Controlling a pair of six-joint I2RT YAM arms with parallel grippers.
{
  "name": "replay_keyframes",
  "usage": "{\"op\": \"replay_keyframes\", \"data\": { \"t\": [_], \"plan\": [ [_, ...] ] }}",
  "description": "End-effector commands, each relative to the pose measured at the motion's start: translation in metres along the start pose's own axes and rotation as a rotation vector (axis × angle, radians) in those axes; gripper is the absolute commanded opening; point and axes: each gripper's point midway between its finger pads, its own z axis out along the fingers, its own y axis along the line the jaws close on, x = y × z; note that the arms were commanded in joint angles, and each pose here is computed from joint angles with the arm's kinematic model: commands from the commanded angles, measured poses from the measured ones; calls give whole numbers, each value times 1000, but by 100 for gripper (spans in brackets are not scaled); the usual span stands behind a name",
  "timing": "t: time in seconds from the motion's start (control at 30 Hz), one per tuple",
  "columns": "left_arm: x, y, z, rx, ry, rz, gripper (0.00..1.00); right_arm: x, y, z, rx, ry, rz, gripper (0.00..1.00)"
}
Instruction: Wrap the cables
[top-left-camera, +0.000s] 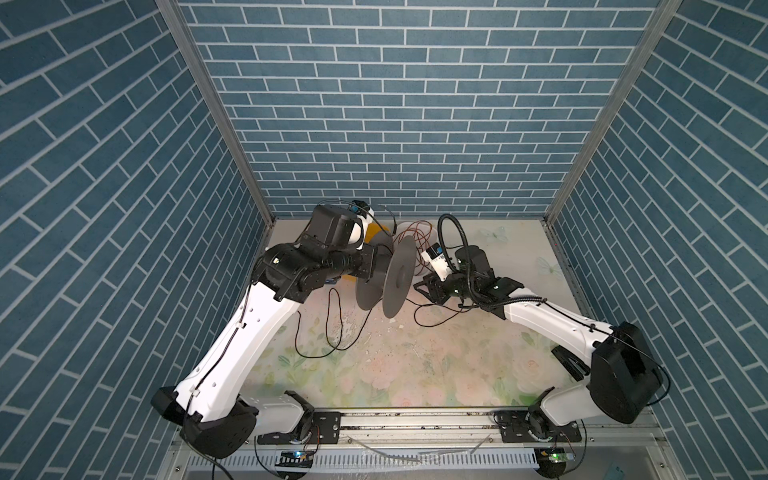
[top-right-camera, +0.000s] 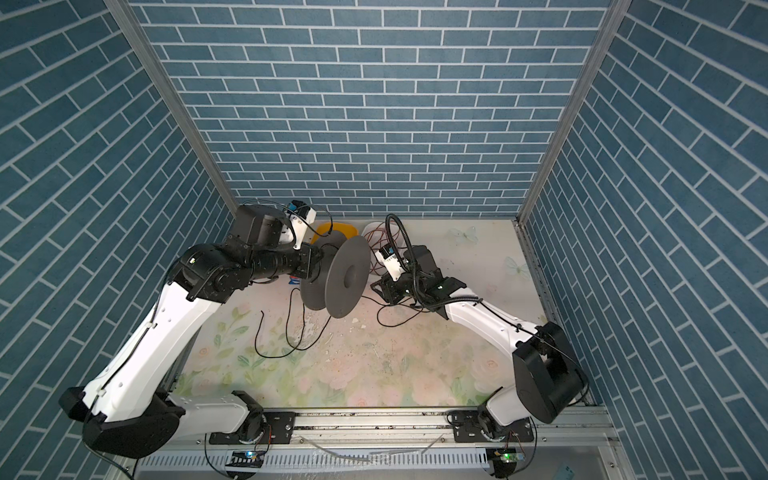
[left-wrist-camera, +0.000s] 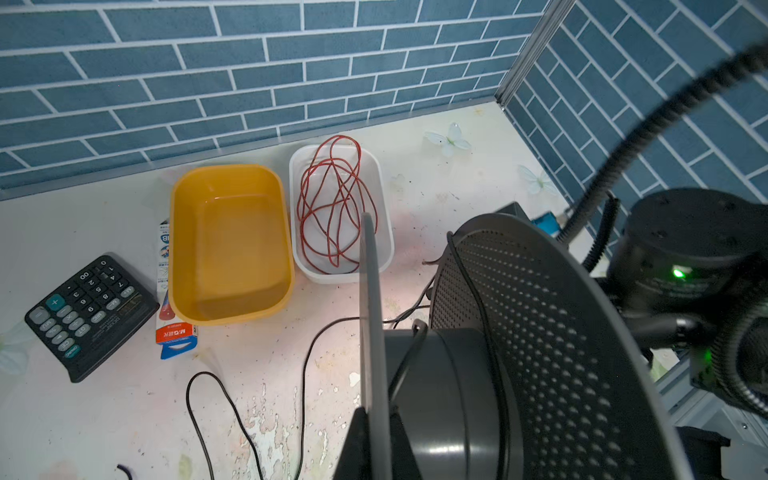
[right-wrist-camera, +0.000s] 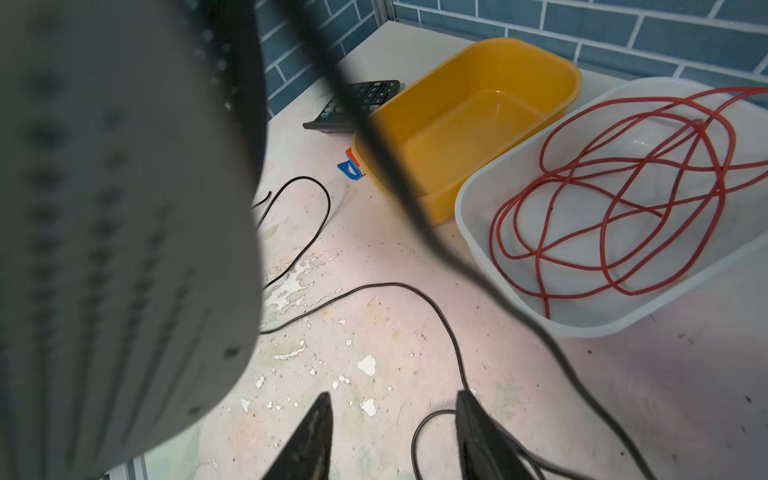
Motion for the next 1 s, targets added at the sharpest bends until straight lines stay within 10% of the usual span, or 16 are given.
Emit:
{"op": "replay_keyframes", "data": {
  "t": [0.0, 0.47, 0.97],
  "plan": [
    [-13, -6, -5, 57, -31, -9, 0, -2, 2, -16, 21, -69, -25, 57],
    [-19, -19, -22, 127, -30, -17, 0, 2, -42, -45, 315, -194, -177, 84],
    [-15, -21, -30, 141, -13, -20, 0, 2, -80, 0, 295, -224, -224, 71]
  ]
}}
